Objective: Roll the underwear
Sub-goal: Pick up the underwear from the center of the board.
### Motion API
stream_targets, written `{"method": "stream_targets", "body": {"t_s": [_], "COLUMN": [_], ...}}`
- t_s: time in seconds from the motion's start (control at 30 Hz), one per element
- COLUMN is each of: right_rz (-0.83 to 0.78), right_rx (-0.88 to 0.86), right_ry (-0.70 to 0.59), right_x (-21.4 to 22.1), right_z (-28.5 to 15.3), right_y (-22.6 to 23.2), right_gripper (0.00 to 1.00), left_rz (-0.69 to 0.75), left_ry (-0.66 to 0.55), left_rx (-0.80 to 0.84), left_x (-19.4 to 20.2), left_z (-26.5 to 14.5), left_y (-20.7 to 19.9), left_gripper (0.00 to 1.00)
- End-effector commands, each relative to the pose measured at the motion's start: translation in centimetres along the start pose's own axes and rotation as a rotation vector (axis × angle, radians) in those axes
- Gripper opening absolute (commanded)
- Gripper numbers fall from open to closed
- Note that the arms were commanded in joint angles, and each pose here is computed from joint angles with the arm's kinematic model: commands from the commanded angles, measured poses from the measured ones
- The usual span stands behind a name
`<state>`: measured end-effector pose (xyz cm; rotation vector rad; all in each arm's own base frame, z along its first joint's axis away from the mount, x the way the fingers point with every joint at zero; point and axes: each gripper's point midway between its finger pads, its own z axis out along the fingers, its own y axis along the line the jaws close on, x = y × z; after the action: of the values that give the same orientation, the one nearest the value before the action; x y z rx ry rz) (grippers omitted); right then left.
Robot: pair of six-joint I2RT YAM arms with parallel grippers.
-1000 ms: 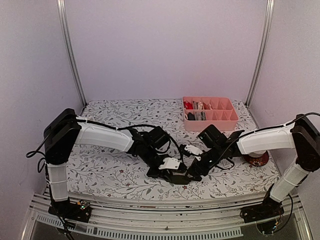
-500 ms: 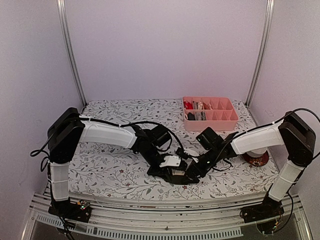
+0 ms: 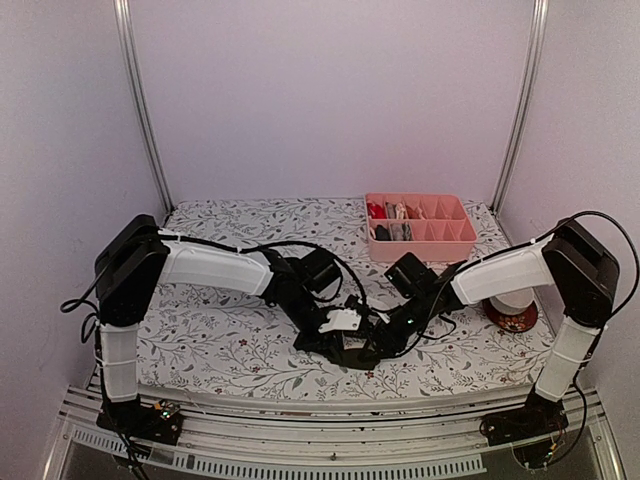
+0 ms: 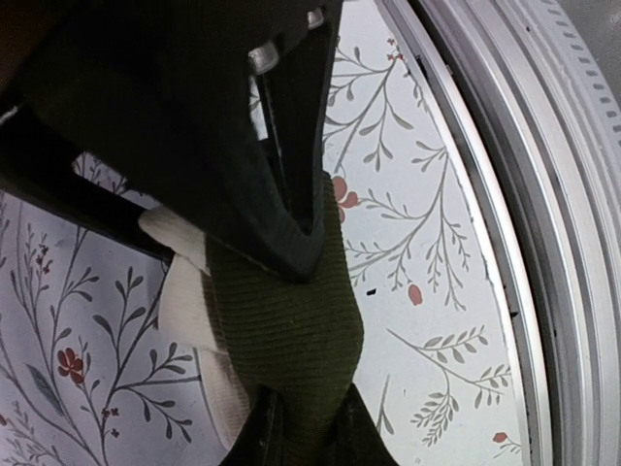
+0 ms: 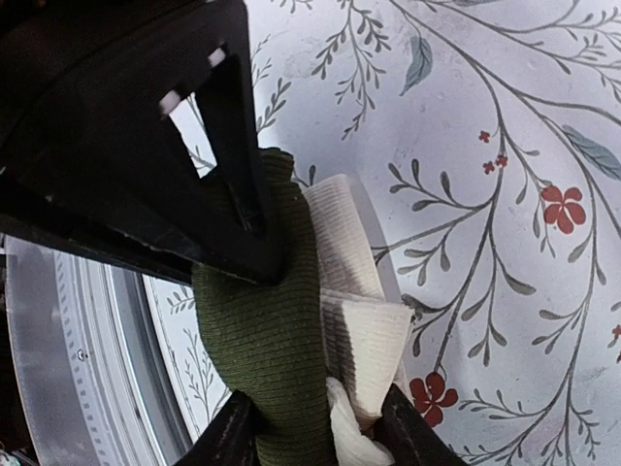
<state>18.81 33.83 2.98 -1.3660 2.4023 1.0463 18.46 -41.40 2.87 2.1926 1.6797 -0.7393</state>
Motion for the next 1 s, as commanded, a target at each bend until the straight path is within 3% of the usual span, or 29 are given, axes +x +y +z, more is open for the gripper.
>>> {"method": "stream_targets", "body": {"t_s": [0.0,0.2,0.3,0.37,0.5,0.6,0.83,0.97], "right_rz": [-0.04,-0.068,-0.065,-0.063,-0.06,-0.048,0.073,0.112], "right_rx": [-0.005,0.0,0.009,0.034,0.097,0.171,0.368,0.476], "right_ry": [0.006,0.013,0.026,0.025,-0.008,-0.05,-0.246,-0.36], "right_x": [-0.3,-0.2,0.1,0.1,-0.9,-2.1,-6.0,-9.0], "right_z": [0.2,-0.3,-0.4,-0.7,-1.7,-3.2,-10.6,-15.9], "right_y": [0.3,0.6,0.6,0.3,-0.3,-1.2,-4.8,-7.0], "right_gripper": [0.32,0.15,0.03,0.03,0.03,0.02,0.02,0.02], "left_rz": [-0.108,-0.124,-0.122,-0.111,-0.07,-0.053,-0.099,-0.146], "left_ry": [0.129,0.112,0.089,0.062,-0.033,-0.09,-0.242,-0.302], "left_rx": [0.06,0.05,0.041,0.026,-0.066,-0.151,-0.454,-0.542], "left_x": [4.5,4.4,4.0,3.3,0.9,0.1,1.4,3.9], "left_z": [2.0,1.8,1.2,0.2,-3.6,-6.8,-13.9,-15.0], "left_y": [-1.4,-0.8,-0.6,-0.4,0.4,1.2,5.2,6.1], "left_gripper": [0.0,0.0,0.09,0.24,0.7,0.97,0.98,0.99]}}
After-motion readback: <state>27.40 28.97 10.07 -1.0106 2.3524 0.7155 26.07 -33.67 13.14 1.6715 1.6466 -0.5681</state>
